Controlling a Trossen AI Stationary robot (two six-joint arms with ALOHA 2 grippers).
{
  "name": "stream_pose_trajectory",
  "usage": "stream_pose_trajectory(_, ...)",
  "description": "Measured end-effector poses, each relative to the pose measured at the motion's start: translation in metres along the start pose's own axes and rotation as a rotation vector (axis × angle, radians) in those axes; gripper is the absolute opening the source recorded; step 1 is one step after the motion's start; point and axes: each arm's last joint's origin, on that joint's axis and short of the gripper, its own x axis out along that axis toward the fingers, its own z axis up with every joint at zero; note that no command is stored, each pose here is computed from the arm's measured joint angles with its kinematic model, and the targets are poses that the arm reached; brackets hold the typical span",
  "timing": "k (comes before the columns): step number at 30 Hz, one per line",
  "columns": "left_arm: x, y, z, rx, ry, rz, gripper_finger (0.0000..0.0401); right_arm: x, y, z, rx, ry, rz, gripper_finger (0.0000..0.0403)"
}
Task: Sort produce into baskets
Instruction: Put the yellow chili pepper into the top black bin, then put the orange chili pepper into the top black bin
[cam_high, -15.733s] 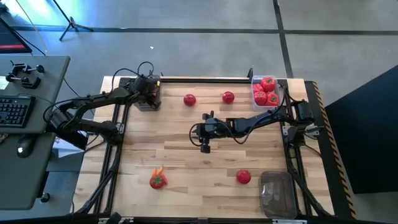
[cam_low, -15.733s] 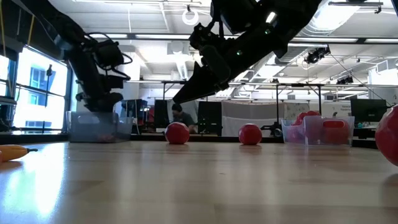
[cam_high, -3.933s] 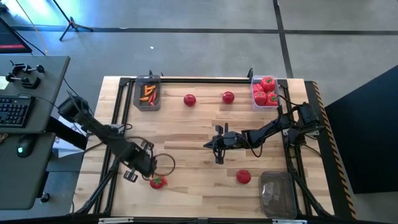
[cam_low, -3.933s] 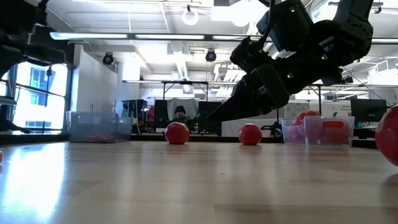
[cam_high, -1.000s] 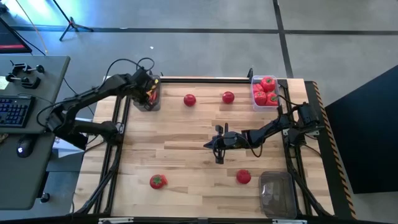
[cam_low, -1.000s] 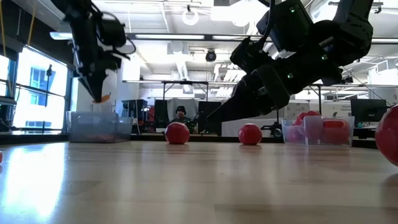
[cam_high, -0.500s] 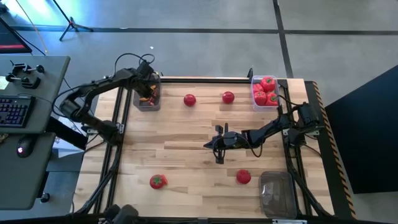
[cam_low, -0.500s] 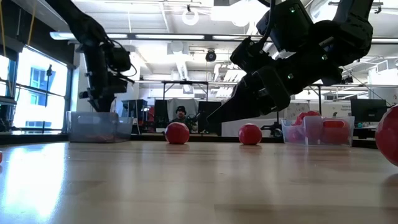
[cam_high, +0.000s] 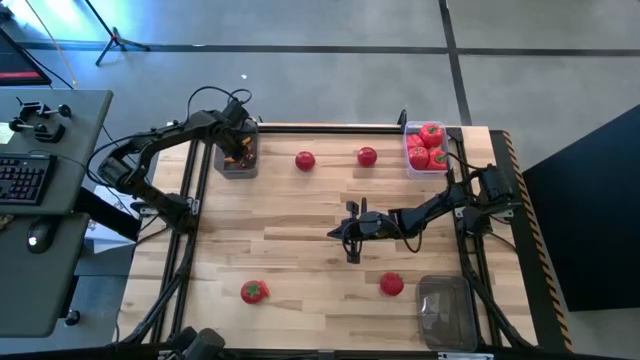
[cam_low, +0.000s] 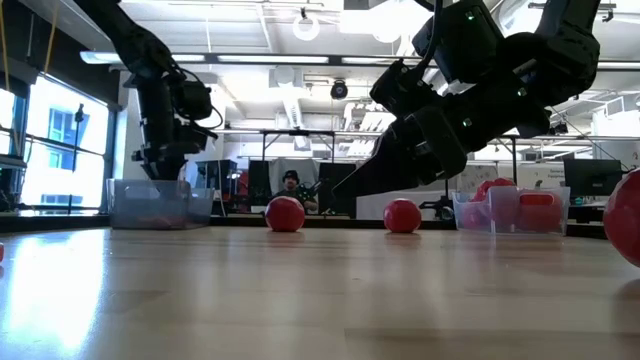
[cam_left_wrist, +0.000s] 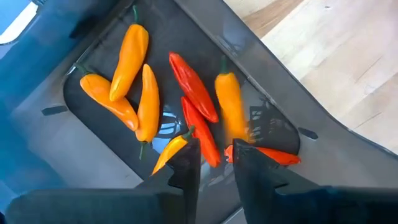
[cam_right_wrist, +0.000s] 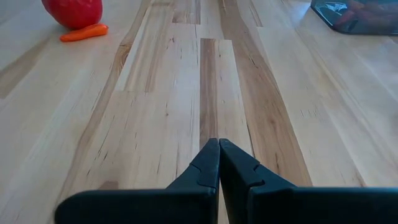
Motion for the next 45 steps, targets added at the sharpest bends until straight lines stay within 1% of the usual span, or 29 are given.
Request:
stream_pose_trajectory(4,0.0,-0.002,0.0,0.049,-0.002,-0.001,0.0106,0.0,0.0,0.0,0.0,0.0,0.0,0.0)
stream_pose_trajectory(8,-0.005,-0.011,0.001,0.156,-0.02,-0.006,0.0112,0.0,0.0,0.0,0.0,0.0,0.0,0.0)
stream_pose_trajectory(13,-0.023,-0.035,0.0,0.307,-0.099,-0.018,0.0097,0.0,0.0,0.0,0.0,0.001,0.0,0.0)
stream_pose_trajectory(16,-0.037,-0.054,-0.004,0.388,-0.148,-0.036,0.0084,0.0,0.0,0.0,0.0,0.0,0.0,0.0)
stream_pose_trajectory(19,-0.049,-0.077,-0.013,0.489,-0.162,-0.066,0.007,0.0,0.0,0.0,0.0,0.001,0.0,0.0)
stream_pose_trajectory(24,-0.064,-0.121,-0.037,0.697,-0.145,-0.132,0.0044,0.0,0.0,0.0,0.0,0.001,0.0,0.0)
stream_pose_trajectory(28,-0.073,-0.162,-0.059,0.844,-0.153,-0.195,0.0024,0.0,0.0,0.0,0.0,0.001,0.0,0.0)
stream_pose_trajectory(32,-0.08,-0.202,-0.088,1.003,-0.178,-0.264,0.0009,0.0,0.0,0.0,0.001,0.001,0.0,0.0)
stream_pose_trajectory(35,-0.085,-0.229,-0.113,1.097,-0.2,-0.304,0.0004,0.0,0.0,0.0,0.008,0.0,0.0,0.0)
stream_pose_trajectory(37,-0.085,-0.243,-0.13,1.155,-0.189,-0.309,0.0004,0.0,0.0,0.0,0.021,0.0,0.0,0.0)
stream_pose_trajectory(41,-0.079,-0.265,-0.16,1.245,-0.172,-0.26,0.0014,0.0,0.0,0.0,0.027,0.0,0.0,0.0)
stream_pose_trajectory(43,-0.075,-0.276,-0.171,1.277,-0.155,-0.241,0.0025,0.0,0.001,0.0,0.026,0.0,0.002,0.0)
stream_pose_trajectory(45,-0.073,-0.289,-0.176,1.284,-0.141,-0.227,0.0039,0.0,0.001,0.0,0.026,0.0,0.002,0.0)
